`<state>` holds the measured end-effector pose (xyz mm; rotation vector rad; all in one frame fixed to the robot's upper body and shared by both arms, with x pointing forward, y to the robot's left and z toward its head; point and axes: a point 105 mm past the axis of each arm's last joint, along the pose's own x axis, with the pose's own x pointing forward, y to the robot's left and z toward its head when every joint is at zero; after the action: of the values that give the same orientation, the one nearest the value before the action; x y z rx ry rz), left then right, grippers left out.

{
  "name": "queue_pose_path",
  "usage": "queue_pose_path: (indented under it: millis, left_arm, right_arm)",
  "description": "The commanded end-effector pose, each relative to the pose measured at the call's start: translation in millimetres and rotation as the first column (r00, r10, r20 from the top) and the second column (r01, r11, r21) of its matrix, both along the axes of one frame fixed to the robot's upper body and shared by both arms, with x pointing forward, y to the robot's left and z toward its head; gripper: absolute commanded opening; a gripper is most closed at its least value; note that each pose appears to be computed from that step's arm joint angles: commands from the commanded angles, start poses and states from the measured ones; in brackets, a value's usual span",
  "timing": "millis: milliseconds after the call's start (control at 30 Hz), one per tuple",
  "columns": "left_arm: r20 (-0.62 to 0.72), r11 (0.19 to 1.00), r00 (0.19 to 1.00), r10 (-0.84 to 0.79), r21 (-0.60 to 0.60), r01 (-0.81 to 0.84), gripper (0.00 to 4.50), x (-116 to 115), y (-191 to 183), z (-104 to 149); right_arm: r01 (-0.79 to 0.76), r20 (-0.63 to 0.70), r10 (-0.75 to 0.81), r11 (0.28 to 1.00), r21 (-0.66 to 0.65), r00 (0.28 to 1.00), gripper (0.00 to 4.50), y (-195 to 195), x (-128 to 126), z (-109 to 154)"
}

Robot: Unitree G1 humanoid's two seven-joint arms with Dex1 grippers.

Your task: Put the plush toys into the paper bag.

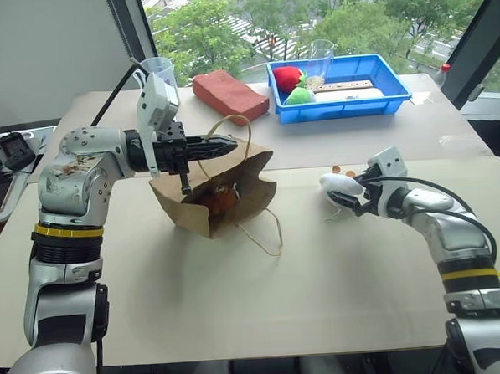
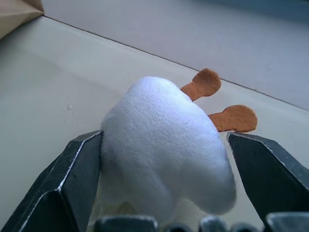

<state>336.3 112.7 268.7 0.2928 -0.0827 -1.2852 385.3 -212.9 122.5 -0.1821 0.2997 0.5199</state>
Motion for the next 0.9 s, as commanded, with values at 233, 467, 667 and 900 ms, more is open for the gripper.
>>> queue_pose_path:
  millis: [233, 467, 667, 900]
  left_arm:
    - [0.05, 1.0, 0.999, -0.01, 0.0, 0.01, 0.0, -7, 2, 12]
    - [0.047, 1.0, 0.999, -0.002, 0.004, 0.002, 0.0, -6, 4, 12]
    - [0.056, 1.0, 0.998, -0.01, -0.002, 0.01, 0.0, -3, 0, 14]
    - [0.052, 0.999, 0.998, -0.037, -0.001, 0.037, 0.0, -3, -6, 16]
  right_arm:
    - [-0.034, 0.071, 0.032, 0.999, 0.017, 0.997, 1.58, -4, 0, 18]
    - [-0.347, 0.044, 0.344, 0.931, 0.115, 0.938, 0.01, 59, -52, 55]
    - [-0.489, 0.04, 0.492, 0.85, 0.194, 0.87, 0.01, 126, -83, 57]
    - [-0.509, 0.073, 0.507, 0.829, 0.233, 0.859, 0.01, 185, -67, 53]
